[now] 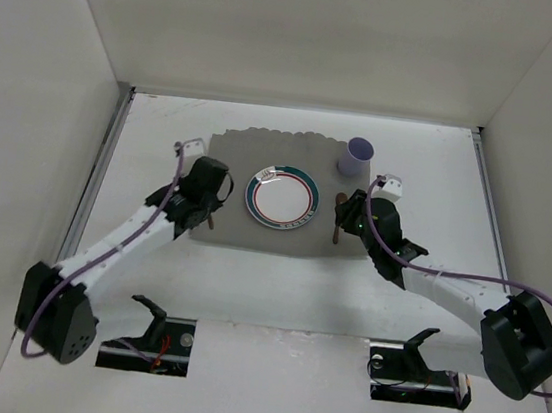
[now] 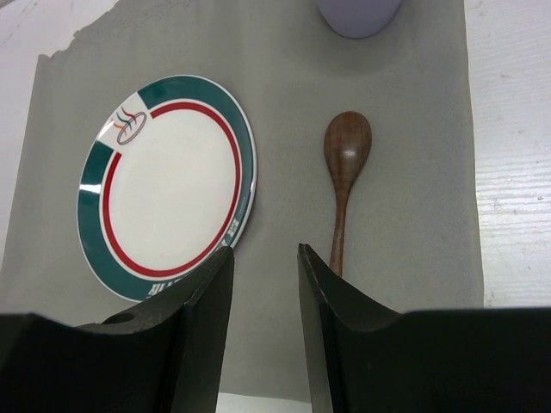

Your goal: Set the dinner table for one person

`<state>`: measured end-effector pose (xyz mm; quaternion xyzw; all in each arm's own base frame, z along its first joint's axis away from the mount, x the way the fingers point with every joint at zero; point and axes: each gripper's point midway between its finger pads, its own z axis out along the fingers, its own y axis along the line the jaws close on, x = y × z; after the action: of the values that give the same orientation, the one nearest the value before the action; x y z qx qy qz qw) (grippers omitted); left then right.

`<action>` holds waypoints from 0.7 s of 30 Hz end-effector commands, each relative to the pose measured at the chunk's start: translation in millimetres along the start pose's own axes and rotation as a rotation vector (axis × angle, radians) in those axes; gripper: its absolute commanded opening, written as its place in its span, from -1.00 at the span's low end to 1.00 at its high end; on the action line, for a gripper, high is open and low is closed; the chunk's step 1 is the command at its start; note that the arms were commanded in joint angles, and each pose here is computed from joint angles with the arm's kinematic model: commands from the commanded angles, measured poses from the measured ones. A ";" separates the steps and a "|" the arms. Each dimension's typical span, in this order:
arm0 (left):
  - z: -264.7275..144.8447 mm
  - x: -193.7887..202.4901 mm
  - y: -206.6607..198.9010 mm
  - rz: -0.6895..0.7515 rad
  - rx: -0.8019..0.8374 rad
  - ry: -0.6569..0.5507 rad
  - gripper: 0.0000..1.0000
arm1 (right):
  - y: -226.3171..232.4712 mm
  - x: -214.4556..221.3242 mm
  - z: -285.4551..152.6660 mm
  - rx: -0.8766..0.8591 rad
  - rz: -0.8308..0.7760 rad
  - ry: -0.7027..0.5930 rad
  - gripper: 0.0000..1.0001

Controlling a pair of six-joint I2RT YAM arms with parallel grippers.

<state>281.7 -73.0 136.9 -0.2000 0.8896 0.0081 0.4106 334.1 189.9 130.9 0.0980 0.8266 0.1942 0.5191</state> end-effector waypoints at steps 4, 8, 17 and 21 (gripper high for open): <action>46.2 -19.7 -88.5 0.408 0.096 -0.039 -0.85 | 7.4 -18.2 -3.4 -0.029 0.049 -0.065 -0.16; 77.2 -16.6 -99.4 0.506 0.054 0.024 -0.85 | 7.8 -16.8 -1.4 -0.027 0.044 -0.060 -0.16; 107.9 0.5 -82.3 0.558 -0.057 0.135 -0.83 | 7.3 -15.0 -0.8 -0.029 0.044 -0.050 -0.16; 115.8 17.0 -73.2 0.574 -0.083 0.184 -0.82 | 9.4 -14.7 -0.1 -0.033 0.035 -0.048 -0.16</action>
<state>386.9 -129.7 60.0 0.0261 0.9372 0.1289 0.3229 334.4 190.3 133.6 0.1054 0.8235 0.2004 0.5202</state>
